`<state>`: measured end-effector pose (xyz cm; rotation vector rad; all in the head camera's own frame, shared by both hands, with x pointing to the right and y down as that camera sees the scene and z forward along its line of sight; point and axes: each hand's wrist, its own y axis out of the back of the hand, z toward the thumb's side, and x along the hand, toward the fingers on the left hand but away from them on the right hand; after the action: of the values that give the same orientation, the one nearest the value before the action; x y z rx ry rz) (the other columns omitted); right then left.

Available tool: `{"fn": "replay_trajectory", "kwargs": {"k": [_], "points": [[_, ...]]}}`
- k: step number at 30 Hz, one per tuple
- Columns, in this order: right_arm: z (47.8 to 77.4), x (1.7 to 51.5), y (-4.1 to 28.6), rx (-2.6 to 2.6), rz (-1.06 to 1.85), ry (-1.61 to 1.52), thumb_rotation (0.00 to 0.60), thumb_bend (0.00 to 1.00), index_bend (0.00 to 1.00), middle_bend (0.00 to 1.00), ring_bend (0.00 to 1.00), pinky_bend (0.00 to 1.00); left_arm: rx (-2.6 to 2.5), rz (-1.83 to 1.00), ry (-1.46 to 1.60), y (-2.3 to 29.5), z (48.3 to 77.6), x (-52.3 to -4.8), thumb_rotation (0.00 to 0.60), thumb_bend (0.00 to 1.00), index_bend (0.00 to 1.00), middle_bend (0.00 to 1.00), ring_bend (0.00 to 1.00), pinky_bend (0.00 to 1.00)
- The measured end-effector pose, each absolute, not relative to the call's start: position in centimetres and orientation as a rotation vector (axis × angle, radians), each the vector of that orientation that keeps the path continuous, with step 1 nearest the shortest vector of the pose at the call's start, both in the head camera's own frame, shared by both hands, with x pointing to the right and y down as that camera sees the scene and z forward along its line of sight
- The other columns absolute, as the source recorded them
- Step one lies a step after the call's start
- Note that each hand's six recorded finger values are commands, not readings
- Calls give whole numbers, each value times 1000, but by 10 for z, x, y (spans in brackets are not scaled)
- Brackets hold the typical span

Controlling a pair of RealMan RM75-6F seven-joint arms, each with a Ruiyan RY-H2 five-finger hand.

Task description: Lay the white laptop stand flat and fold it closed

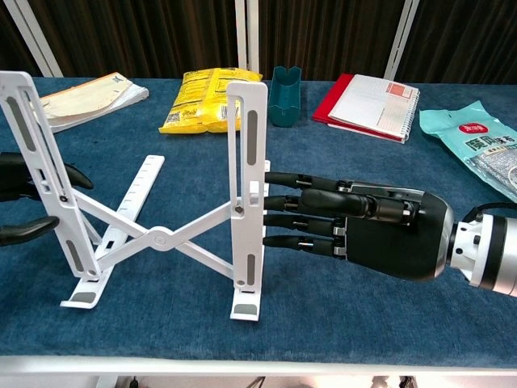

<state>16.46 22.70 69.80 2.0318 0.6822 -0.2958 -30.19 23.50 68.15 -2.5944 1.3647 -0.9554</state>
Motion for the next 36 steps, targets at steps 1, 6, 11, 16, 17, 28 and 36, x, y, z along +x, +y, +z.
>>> {"fn": "replay_trajectory", "kwargs": {"k": [1,6,11,16,17,28,36], "points": [[698,164,227,2033,-296,682,600,338,151,279,69,115,-2597,-954,1363,235,681,-301,600,332,484,295,188,344],[697,164,227,2039,-299,681,600,338,151,279,69,115,-2606,-942,1359,238,680,-300,600,386,523,305,188,344],[697,164,227,2066,-306,682,600,338,151,279,69,115,-2606,-934,1374,240,680,-299,600,456,576,323,201,352],[696,166,227,2169,-351,684,600,338,152,279,69,115,-2602,-935,1368,242,681,-299,600,484,601,327,201,354],[696,166,227,2197,-366,684,600,338,152,279,69,115,-2600,-934,1367,242,681,-299,600,484,602,328,201,353],[695,167,223,2672,-674,722,600,326,312,297,84,115,-2605,-918,1361,242,681,-297,600,483,601,328,201,353],[688,157,204,2892,-920,785,600,323,443,356,128,115,-2609,-917,1375,242,681,-298,600,482,602,329,201,353]]}}
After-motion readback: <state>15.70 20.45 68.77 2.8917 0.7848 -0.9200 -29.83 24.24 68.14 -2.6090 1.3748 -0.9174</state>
